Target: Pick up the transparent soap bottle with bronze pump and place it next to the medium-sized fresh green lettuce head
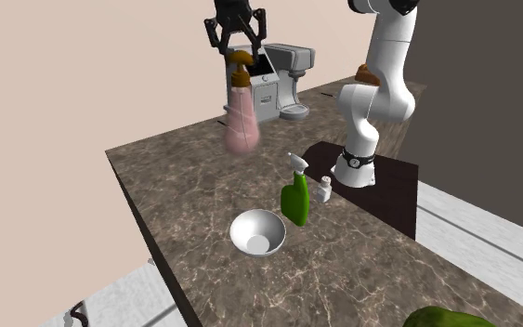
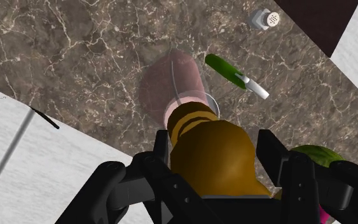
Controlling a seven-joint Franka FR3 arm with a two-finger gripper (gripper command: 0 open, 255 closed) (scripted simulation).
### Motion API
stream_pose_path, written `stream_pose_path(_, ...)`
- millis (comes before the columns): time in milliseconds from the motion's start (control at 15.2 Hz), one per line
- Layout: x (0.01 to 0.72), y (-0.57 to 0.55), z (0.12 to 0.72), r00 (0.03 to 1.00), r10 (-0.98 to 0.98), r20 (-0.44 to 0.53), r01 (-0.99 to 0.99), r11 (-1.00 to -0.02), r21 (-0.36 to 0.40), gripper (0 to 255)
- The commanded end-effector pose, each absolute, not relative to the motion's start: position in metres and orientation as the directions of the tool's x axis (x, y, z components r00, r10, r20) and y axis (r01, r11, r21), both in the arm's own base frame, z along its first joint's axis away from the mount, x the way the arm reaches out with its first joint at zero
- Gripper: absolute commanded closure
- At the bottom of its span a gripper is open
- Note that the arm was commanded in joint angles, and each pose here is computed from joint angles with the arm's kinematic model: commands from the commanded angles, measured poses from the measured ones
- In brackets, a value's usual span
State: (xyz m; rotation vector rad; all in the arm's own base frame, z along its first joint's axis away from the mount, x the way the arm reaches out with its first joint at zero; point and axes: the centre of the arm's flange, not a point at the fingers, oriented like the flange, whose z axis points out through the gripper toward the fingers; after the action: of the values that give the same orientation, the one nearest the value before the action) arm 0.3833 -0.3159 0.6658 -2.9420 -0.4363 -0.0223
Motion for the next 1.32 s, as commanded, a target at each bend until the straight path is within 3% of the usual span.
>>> stream_pose_path(0,0.383,-0.314,0.677,0.957,0.287,0.039,0.289,-0.943,-0.162,255)
stream_pose_path(264,0.383,-0.314,0.696,0.957,0.287,0.039,0.289,-0.943,-0.162,255)
stream_pose_path(1254,0.447,-0.127,0.697,0.957,0.287,0.039,0.289,-0.943,-0.162,255)
